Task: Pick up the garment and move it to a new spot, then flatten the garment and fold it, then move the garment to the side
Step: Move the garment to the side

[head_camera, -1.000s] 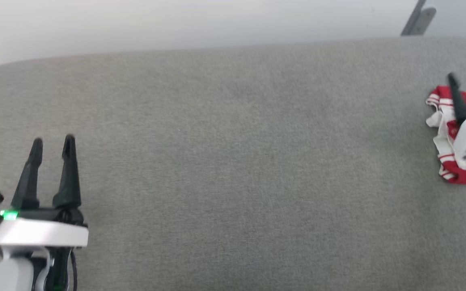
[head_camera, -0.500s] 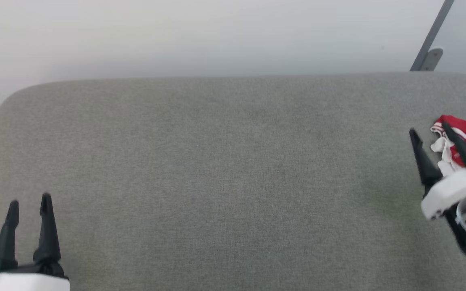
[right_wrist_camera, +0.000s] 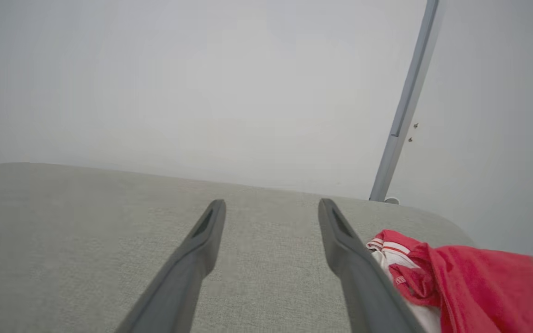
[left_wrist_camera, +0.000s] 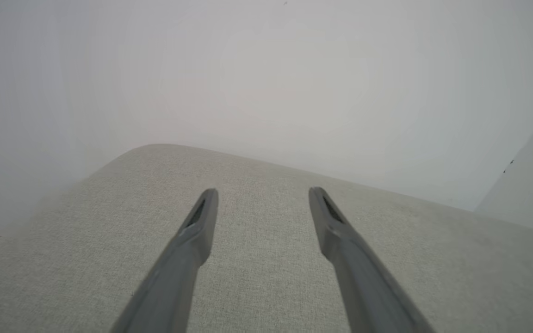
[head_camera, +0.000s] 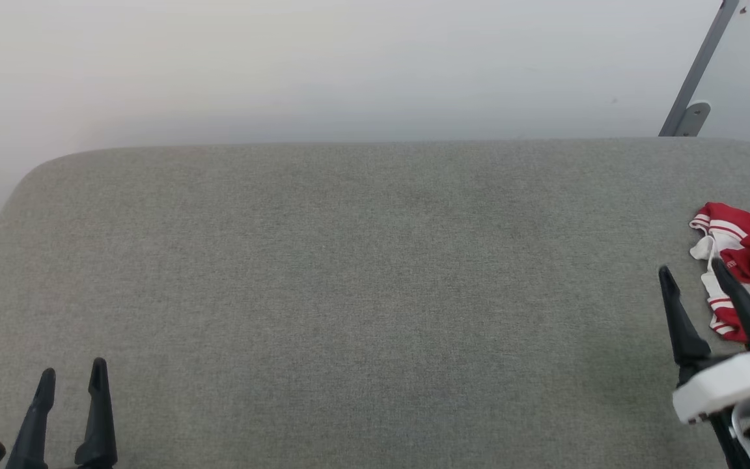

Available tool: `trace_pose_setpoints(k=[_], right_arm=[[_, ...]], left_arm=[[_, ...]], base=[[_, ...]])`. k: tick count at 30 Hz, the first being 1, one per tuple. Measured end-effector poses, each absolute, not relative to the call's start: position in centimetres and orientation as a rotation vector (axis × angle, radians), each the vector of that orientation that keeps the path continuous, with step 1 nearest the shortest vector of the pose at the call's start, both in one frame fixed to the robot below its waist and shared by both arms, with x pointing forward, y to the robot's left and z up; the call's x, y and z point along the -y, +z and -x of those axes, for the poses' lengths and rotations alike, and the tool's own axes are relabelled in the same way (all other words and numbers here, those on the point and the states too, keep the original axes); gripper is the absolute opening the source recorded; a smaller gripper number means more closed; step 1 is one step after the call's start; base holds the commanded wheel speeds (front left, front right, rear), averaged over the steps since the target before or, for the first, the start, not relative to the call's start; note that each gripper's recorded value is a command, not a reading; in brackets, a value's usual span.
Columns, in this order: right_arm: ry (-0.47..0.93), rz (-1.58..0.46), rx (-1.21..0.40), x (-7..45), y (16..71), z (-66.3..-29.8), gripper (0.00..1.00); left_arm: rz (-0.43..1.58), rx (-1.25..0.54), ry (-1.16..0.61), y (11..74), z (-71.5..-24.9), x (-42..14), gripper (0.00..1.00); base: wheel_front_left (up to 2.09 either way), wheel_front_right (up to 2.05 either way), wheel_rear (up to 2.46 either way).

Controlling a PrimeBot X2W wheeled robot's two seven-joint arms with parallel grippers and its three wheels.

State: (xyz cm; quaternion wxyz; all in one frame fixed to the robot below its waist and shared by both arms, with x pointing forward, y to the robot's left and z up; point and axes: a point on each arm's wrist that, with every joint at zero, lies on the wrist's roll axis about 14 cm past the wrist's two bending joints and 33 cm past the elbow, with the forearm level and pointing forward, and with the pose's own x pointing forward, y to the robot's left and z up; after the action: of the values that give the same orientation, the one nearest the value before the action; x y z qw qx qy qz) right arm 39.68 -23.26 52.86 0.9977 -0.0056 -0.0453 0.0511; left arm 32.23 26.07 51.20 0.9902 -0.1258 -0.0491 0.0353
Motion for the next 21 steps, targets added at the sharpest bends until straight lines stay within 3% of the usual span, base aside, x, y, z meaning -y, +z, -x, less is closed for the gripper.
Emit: trace_pose_setpoints(k=[21], right_arm=[[-0.002, -0.061, 0.125, 23.8, 52.4, -34.3, 1.0]], left_arm=[[0.246, 0.053, 0.013, 50.1, -32.2, -24.4, 1.0]], base=[[0.0, 0.0, 0.0]])
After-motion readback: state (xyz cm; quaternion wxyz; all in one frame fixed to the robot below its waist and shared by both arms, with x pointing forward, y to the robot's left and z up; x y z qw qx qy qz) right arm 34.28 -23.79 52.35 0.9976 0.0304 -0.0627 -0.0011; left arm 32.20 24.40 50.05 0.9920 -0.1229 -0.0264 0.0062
